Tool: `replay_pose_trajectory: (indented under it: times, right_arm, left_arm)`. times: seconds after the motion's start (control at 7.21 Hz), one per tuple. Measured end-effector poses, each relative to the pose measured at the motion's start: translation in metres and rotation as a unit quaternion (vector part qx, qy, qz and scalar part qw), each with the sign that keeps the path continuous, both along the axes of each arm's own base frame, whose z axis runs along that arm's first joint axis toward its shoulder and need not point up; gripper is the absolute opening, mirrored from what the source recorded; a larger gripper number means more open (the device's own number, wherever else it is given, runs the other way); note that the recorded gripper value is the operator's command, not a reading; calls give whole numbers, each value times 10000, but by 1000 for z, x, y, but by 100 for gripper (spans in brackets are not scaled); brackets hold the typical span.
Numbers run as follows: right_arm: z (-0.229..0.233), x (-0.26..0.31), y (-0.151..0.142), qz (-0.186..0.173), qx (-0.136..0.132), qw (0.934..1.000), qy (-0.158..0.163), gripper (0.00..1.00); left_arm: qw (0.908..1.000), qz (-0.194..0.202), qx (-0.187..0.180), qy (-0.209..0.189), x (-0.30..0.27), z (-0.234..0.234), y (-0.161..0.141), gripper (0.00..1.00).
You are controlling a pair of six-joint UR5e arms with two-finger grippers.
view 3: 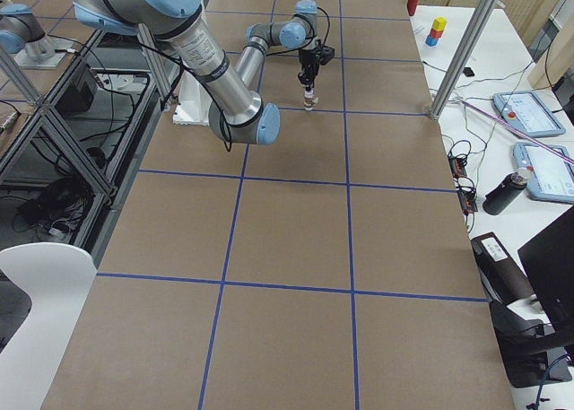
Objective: Assemble PPR valve and pipe with both arms
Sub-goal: 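Lower the chrome fitting onto the white valve and press it down with the right gripper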
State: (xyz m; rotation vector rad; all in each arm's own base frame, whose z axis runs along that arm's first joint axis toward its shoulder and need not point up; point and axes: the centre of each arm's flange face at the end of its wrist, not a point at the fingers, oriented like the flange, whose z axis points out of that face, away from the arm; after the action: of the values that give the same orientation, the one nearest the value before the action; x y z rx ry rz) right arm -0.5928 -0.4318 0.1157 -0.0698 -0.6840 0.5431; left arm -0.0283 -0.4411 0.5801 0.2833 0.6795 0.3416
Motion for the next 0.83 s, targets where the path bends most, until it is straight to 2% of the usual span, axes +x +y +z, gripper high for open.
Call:
replay_pose_trajectory:
  times: [0.83]
  right_arm:
    - [2,-2,-2,20,74,10000,-6,0]
  left_arm:
    - [10000,4,-39,-4,0,3,5,100]
